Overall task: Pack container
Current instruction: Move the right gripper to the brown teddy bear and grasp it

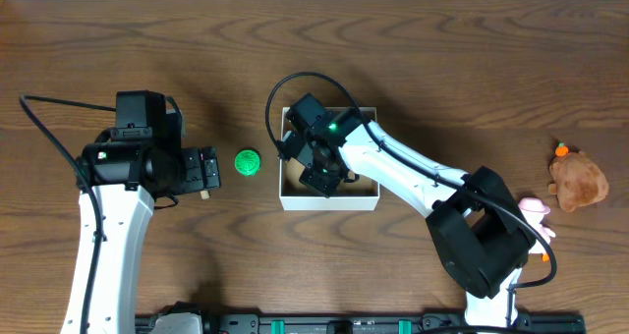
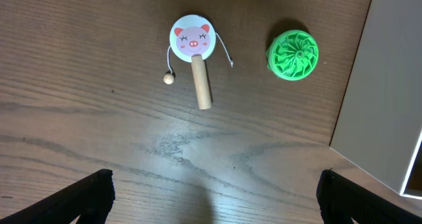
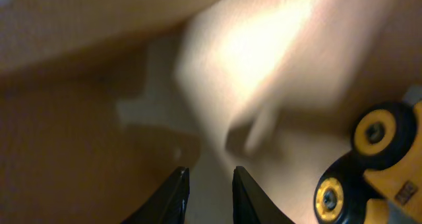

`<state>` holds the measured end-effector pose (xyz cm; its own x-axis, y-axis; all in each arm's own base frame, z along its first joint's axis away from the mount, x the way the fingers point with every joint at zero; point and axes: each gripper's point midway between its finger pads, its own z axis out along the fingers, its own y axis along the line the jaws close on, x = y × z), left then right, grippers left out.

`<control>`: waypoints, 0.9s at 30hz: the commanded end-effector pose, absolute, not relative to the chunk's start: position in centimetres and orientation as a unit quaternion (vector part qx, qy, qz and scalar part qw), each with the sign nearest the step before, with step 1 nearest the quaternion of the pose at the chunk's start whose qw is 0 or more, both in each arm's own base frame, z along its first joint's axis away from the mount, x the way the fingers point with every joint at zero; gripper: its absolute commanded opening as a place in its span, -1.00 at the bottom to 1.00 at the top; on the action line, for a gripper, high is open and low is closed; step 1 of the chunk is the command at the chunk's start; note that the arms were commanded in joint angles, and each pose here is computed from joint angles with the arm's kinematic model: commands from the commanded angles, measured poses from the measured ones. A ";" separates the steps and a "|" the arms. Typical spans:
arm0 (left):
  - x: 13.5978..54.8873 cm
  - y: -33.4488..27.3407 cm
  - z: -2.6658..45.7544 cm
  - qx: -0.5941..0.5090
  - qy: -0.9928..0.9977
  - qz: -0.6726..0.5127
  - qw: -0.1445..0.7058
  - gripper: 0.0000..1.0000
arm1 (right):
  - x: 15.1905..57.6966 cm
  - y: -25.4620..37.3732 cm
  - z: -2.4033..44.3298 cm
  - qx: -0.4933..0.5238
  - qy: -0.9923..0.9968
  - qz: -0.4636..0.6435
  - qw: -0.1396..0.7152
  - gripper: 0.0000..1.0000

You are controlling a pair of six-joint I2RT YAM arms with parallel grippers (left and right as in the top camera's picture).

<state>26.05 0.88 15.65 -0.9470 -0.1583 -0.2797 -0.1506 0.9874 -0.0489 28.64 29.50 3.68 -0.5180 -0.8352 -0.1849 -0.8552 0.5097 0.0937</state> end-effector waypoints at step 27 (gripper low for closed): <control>26.3 1.0 16.0 -0.081 0.986 -0.013 0.147 0.96 | 36.1 2.1 25.7 0.034 0.971 -0.001 0.236 0.99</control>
<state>26.04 0.88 15.66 -0.9470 -0.1583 -0.2797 -0.1506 0.9874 -0.0489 36.67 6.40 25.41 -0.8777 -0.0745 -0.4734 -0.0898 0.9959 0.0099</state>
